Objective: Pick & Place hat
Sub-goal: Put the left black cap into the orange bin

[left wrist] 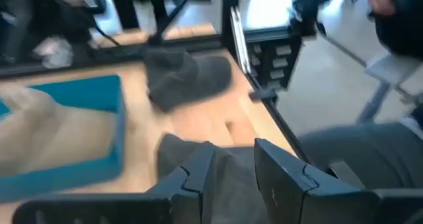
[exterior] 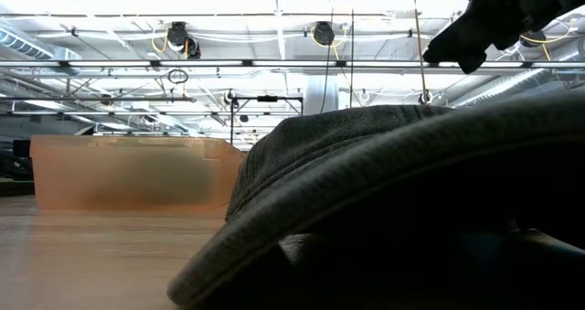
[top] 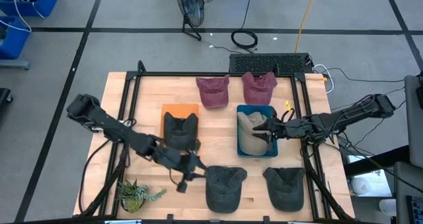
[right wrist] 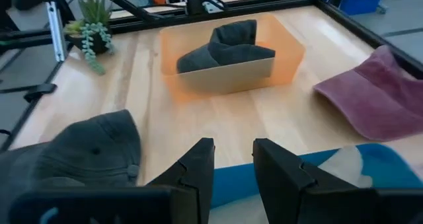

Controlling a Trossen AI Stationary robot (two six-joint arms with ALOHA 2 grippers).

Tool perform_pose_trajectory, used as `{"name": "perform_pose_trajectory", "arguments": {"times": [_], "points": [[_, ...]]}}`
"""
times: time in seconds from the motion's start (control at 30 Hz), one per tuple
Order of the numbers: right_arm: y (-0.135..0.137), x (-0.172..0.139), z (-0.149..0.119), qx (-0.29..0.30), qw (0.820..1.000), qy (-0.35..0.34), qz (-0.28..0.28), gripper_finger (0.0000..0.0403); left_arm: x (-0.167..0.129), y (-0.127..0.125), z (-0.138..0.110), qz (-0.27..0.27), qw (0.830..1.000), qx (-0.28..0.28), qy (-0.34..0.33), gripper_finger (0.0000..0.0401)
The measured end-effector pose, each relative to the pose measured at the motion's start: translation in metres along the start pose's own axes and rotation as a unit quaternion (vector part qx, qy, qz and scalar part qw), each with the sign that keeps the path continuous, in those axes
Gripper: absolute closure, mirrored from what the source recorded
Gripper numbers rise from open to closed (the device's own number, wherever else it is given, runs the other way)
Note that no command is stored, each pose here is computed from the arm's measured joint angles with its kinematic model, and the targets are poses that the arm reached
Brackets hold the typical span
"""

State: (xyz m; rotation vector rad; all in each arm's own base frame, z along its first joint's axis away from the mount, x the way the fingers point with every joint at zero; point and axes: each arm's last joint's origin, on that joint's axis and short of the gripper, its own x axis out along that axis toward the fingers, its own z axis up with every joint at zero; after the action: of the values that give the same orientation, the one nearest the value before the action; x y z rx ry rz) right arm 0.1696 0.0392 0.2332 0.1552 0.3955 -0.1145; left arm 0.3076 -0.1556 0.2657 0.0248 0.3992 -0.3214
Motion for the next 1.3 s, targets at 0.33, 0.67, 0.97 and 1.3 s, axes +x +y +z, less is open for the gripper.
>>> {"name": "perform_pose_trajectory", "arguments": {"times": [0.33,0.67,0.97,1.3], "points": [[0.009,-0.005,-0.016,0.017,0.998,0.065,0.017,0.031,0.052,-0.034,0.002,-0.009,0.993,-0.017,0.115,0.0267],[0.009,-0.005,-0.016,-0.008,0.998,0.064,0.017,0.031,0.078,-0.02,-0.016,0.002,0.973,-0.093,0.21,0.0132],[0.008,-0.005,-0.015,-0.018,0.998,0.055,-0.001,0.031,0.103,-0.015,-0.041,0.014,0.971,-0.062,0.23,0.0122],[0.008,-0.005,-0.016,0.001,0.998,0.058,-0.008,0.031,0.111,-0.007,-0.052,0.024,0.967,-0.07,0.245,0.02]]}}
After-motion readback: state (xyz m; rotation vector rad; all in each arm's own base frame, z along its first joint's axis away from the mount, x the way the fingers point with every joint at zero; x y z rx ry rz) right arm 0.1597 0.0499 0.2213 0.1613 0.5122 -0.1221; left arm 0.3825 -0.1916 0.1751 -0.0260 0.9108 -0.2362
